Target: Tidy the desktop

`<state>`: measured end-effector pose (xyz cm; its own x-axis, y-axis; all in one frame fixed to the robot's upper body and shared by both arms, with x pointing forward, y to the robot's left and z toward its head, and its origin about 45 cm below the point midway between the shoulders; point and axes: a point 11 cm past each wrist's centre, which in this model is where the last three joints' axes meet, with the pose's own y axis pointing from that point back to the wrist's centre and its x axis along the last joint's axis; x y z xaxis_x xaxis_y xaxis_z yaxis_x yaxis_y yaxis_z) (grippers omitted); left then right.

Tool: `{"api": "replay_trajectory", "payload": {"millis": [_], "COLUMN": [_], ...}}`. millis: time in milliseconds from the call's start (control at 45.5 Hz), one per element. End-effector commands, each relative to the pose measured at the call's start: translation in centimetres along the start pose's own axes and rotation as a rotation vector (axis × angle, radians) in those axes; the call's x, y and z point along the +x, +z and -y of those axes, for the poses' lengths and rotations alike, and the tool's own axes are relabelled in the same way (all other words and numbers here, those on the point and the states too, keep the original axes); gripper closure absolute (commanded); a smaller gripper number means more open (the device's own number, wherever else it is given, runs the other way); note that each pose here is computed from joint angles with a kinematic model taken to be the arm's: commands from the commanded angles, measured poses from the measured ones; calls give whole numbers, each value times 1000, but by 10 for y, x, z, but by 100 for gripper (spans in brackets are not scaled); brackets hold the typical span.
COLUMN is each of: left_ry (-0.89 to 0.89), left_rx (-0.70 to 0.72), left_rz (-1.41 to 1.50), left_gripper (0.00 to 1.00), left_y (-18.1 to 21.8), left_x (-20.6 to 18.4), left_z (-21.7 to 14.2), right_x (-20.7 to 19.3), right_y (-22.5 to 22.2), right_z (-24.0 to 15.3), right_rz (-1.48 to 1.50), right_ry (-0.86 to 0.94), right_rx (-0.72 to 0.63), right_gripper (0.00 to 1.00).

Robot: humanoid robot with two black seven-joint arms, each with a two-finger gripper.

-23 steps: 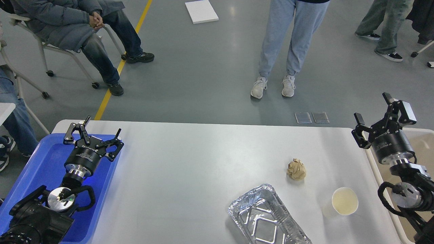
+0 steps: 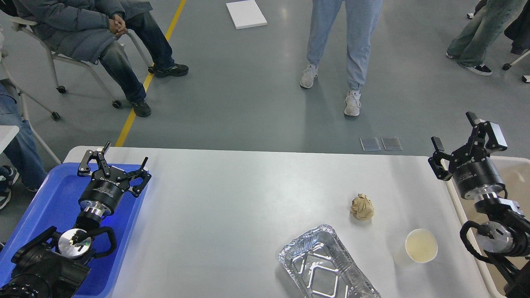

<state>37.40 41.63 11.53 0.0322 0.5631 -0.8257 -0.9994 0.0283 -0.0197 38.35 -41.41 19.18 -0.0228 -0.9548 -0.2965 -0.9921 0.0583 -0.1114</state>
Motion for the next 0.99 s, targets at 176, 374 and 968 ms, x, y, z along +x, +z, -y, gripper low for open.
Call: {"api": "replay_trajectory", "payload": {"millis": [176,374,968], "left_ry": [0,0,0], "left_rx": [1,-1,-1], "left_rz": [0,0,0], "left_gripper": [0,0,0], "left_y": [0,0,0], "left_x": [0,0,0], "left_z": [0,0,0], "right_x": [0,5,6], "right_y": [-2,-4,-5], "right_z": [0,1,1], "right_rz": [1,-2,-14], "right_ry": [-1,12,9], "right_rx": [5,11,6], "right_gripper": [0,0,0]}}
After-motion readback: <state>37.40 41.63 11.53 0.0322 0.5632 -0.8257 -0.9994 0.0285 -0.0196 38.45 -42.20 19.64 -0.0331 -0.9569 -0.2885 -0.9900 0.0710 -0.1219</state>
